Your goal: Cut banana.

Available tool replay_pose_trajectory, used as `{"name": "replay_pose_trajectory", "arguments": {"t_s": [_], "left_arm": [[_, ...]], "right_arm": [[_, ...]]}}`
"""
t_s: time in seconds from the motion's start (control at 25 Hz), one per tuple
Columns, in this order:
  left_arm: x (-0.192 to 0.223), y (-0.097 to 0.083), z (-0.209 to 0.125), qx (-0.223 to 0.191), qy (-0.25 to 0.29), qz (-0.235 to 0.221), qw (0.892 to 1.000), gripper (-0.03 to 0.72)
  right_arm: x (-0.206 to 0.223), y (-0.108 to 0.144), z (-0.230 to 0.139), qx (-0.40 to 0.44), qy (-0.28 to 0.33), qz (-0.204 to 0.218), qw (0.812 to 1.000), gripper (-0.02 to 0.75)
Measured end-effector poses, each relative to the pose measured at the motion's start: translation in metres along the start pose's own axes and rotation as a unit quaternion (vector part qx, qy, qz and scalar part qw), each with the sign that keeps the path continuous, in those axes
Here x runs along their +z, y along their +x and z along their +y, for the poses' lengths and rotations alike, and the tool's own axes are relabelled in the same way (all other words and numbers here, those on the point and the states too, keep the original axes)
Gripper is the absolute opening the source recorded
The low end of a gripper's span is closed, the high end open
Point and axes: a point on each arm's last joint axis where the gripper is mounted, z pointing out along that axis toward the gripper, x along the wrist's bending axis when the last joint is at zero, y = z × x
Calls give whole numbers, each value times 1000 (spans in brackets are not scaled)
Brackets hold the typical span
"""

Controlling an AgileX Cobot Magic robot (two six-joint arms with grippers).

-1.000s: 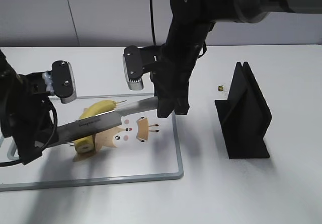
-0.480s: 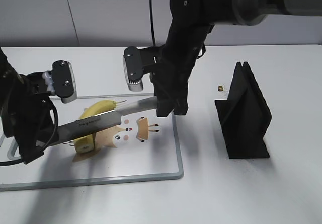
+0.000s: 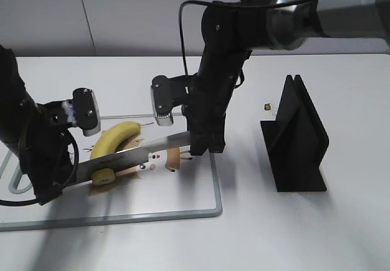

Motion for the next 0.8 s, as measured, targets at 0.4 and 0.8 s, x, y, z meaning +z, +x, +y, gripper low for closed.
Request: {"name": "replay_pose_trajectory", "arguments": {"t_s": [0.4, 0.8], "left_arm": [[26, 5, -2, -10, 17, -17, 1000, -8], [17, 1, -3, -6, 18, -22, 1000, -8]], "right_arm": [[25, -2, -6, 12, 7, 24, 1000, 185], [16, 2, -4, 18, 1, 31, 999, 183]]}}
